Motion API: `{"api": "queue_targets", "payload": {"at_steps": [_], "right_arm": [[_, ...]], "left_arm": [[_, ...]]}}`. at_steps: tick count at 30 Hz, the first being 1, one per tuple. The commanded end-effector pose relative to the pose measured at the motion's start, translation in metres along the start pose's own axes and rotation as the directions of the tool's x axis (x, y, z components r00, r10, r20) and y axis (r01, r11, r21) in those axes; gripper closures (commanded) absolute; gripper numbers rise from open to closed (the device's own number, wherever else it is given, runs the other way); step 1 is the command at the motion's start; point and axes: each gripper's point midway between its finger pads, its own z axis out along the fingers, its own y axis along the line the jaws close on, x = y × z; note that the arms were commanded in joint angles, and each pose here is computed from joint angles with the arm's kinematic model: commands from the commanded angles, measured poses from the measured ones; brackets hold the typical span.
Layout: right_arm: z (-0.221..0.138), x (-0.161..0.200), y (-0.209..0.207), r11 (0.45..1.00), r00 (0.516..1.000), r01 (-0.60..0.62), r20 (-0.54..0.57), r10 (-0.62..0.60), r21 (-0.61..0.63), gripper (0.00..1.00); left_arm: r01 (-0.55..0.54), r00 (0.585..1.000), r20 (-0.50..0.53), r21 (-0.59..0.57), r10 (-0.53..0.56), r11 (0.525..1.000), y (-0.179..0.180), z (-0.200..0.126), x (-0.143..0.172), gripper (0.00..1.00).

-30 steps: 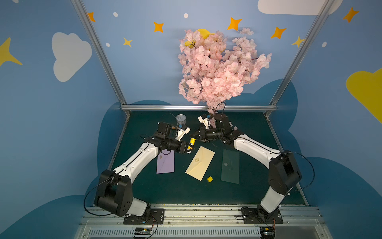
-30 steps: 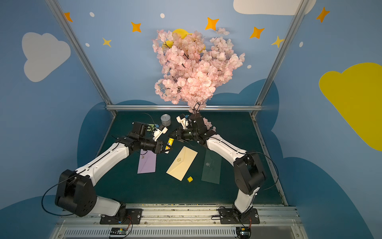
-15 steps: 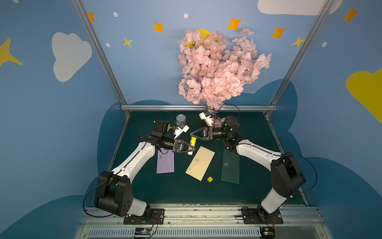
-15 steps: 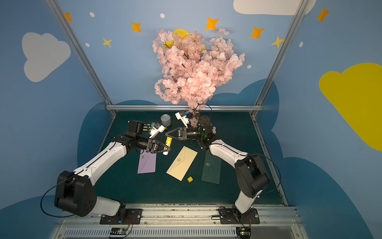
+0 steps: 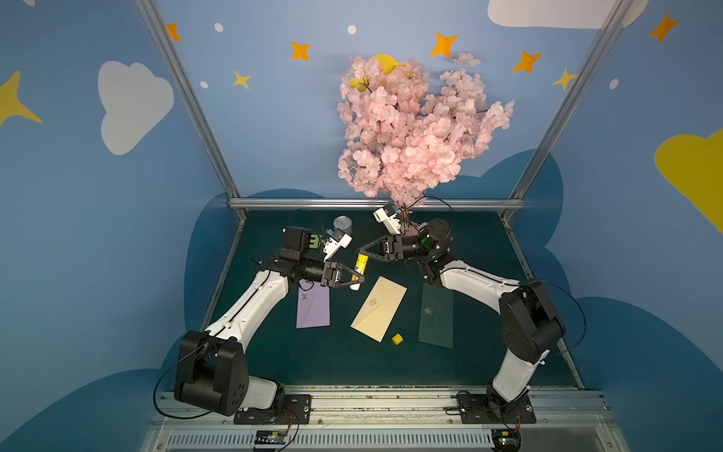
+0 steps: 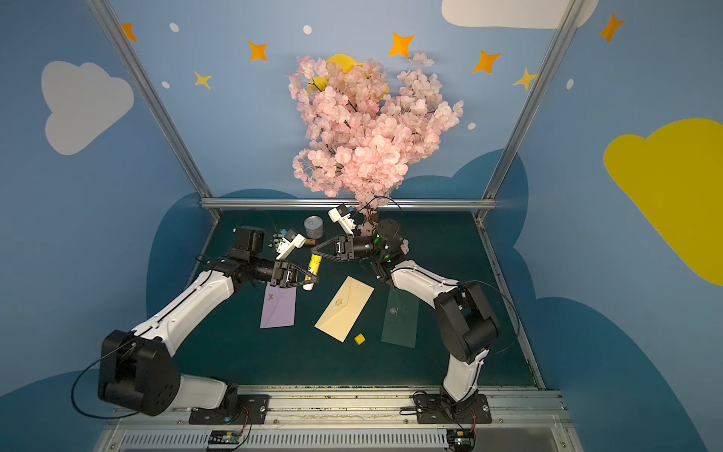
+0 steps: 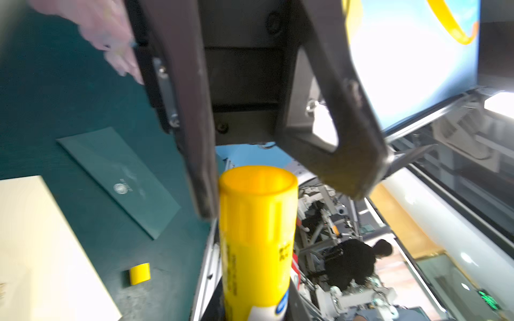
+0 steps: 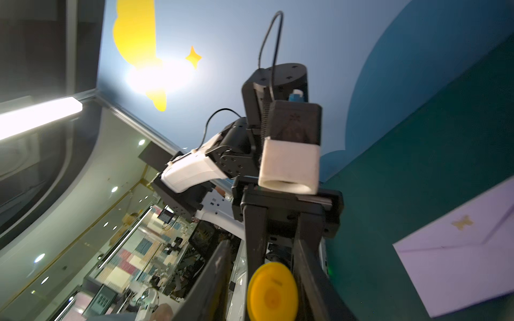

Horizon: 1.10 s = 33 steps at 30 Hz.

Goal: Seal the envelope with a glue stick
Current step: Screw the glue stick.

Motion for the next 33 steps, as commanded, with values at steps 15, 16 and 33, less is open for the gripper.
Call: {"api": "queue_targets", "payload": {"at_steps": [15,16,33], "right_arm": [[-0.01,0.009,-0.085,0.839,0.985,-0.172,0.108,0.136,0.517,0.53],[-0.009,0.009,-0.085,0.837,0.985,-0.17,0.108,0.133,0.519,0.54],[-0.004,0.019,-0.086,0.827,0.991,-0.135,0.072,0.114,0.545,0.86]], "left_arm": [[-0.087,0.996,-0.052,-0.461,0.071,0.883,0.081,0.0,0.007,0.98],[-0.083,0.996,-0.054,-0.456,0.066,0.886,0.082,0.001,0.008,0.98],[-0.034,0.999,-0.041,-0.427,0.018,0.904,0.084,0.005,0.006,0.98]]}}
